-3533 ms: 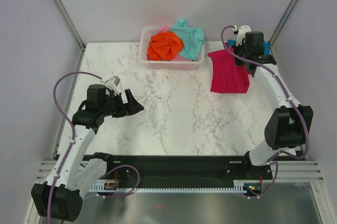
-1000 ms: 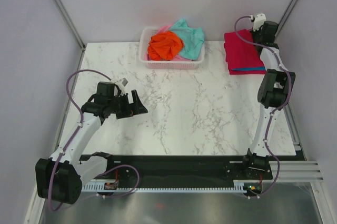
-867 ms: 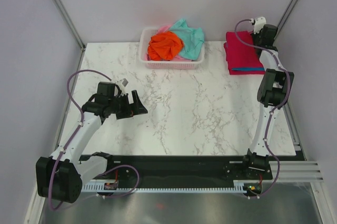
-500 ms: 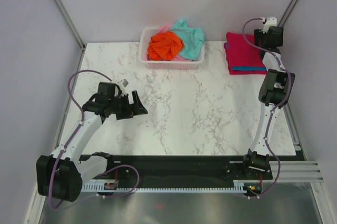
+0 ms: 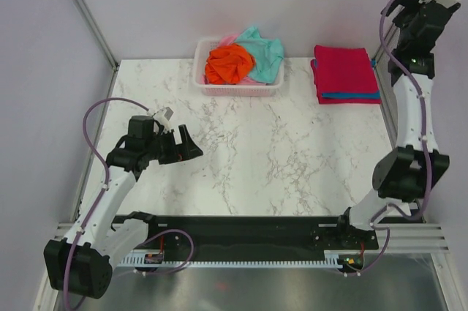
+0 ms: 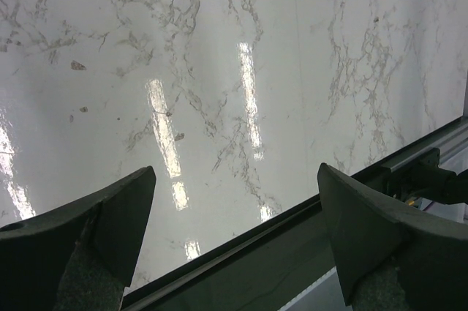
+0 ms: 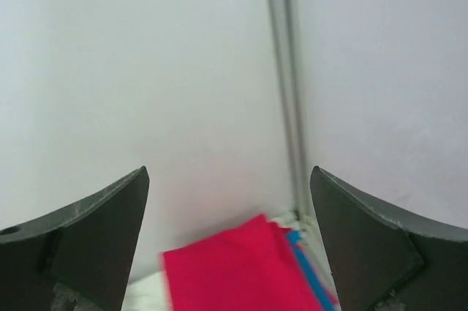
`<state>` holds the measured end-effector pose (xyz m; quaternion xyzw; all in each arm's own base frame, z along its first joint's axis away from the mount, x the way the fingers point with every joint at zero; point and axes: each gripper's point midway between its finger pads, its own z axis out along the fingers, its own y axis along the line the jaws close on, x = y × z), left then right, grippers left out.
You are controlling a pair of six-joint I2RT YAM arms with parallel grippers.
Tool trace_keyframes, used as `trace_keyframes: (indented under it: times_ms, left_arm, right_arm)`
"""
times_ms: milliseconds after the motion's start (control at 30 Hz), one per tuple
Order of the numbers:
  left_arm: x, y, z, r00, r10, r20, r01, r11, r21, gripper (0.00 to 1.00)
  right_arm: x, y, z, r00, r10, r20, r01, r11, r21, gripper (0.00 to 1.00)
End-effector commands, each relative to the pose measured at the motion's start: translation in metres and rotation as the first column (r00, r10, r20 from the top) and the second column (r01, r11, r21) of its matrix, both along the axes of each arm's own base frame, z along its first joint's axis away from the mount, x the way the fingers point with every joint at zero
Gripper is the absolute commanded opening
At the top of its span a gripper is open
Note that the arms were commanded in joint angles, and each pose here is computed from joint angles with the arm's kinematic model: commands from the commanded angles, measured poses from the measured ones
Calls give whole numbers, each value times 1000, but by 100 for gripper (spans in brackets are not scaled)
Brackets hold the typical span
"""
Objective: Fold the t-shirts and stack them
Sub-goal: Reset both grippers
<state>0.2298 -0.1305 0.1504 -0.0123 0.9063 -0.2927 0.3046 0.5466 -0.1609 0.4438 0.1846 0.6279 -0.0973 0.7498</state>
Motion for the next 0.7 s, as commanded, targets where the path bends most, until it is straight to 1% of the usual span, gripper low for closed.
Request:
trace_keyframes:
  times_ms: [0, 33, 67, 100, 133, 167, 200, 233, 267, 300, 333, 367, 400, 433, 467, 500, 533, 567, 667]
  left_arm:
    - [6, 0, 5, 999, -14, 49, 13, 1000, 14, 100]
    - [5, 0, 5, 999, -16, 48, 15, 1000, 12, 100]
    - [5, -1, 5, 999, -19, 47, 19, 1000, 9, 100]
    - [5, -1, 5, 999, -19, 45, 18, 1000, 8, 100]
    - [5, -1, 6, 999, -21, 48, 21, 1000, 7, 99]
    - [5, -1, 7, 998, -20, 54, 20, 1000, 7, 100]
    - [5, -1, 8, 998, -21, 57, 21, 1000, 7, 100]
    - [5, -1, 8, 998, -20, 60, 20, 1000, 8, 100]
    - [5, -1, 8, 998, -21, 59, 21, 1000, 9, 100]
    - [4, -1, 10, 997, -21, 68, 20, 1000, 7, 100]
    - [5, 0, 11, 997, -20, 75, 19, 1000, 9, 100]
    - [5, 1, 11, 997, -16, 79, 16, 1000, 12, 100]
    - [5, 1, 13, 996, -13, 90, 12, 1000, 13, 100]
    - [5, 2, 13, 996, -7, 90, 5, 1000, 17, 100]
    - [5, 4, 12, 996, 3, 90, -5, 1000, 24, 100]
    - [6, 6, 13, 995, 10, 96, -13, 1000, 28, 100]
    - [6, 6, 13, 995, 12, 96, -15, 999, 30, 100]
    - [6, 6, 13, 995, 16, 99, -19, 999, 30, 100]
    - [6, 8, 15, 994, 21, 110, -25, 999, 33, 100]
  right_arm:
    - [-39, 71, -78, 974, 171, -148, -119, 945, 305, 98]
    - [-63, 103, -67, 970, 210, -119, -165, 936, 311, 98]
    - [-75, 119, -82, 965, 231, -125, -172, 916, 363, 98]
    - [-89, 141, -132, 931, 299, -210, -192, 889, 416, 98]
    - [-109, 170, -128, 909, 370, -191, -262, 865, 428, 98]
    - [-122, 195, -142, 882, 420, -214, -293, 844, 449, 98]
    - [-140, 211, -181, 854, 440, -276, -265, 826, 497, 98]
    - [-162, 240, -178, 833, 492, -253, -319, 801, 508, 98]
    - [-175, 251, -188, 824, 506, -255, -316, 784, 534, 98]
    - [-193, 262, -219, 803, 521, -290, -289, 766, 575, 98]
    - [-212, 280, -215, 784, 564, -258, -332, 733, 594, 98]
    - [-223, 288, -222, 773, 580, -259, -335, 719, 609, 98]
    - [-238, 294, -243, 750, 595, -289, -326, 713, 621, 98]
    - [-254, 306, -239, 737, 623, -263, -359, 690, 628, 98]
    - [-265, 309, -254, 722, 628, -290, -347, 692, 633, 98]
    - [-273, 311, -259, 711, 637, -298, -347, 687, 639, 98]
    - [-284, 317, -257, 697, 660, -280, -373, 668, 644, 98]
    - [-290, 316, -267, 688, 662, -298, -365, 670, 646, 98]
    - [-303, 318, -275, 662, 681, -314, -376, 664, 646, 98]
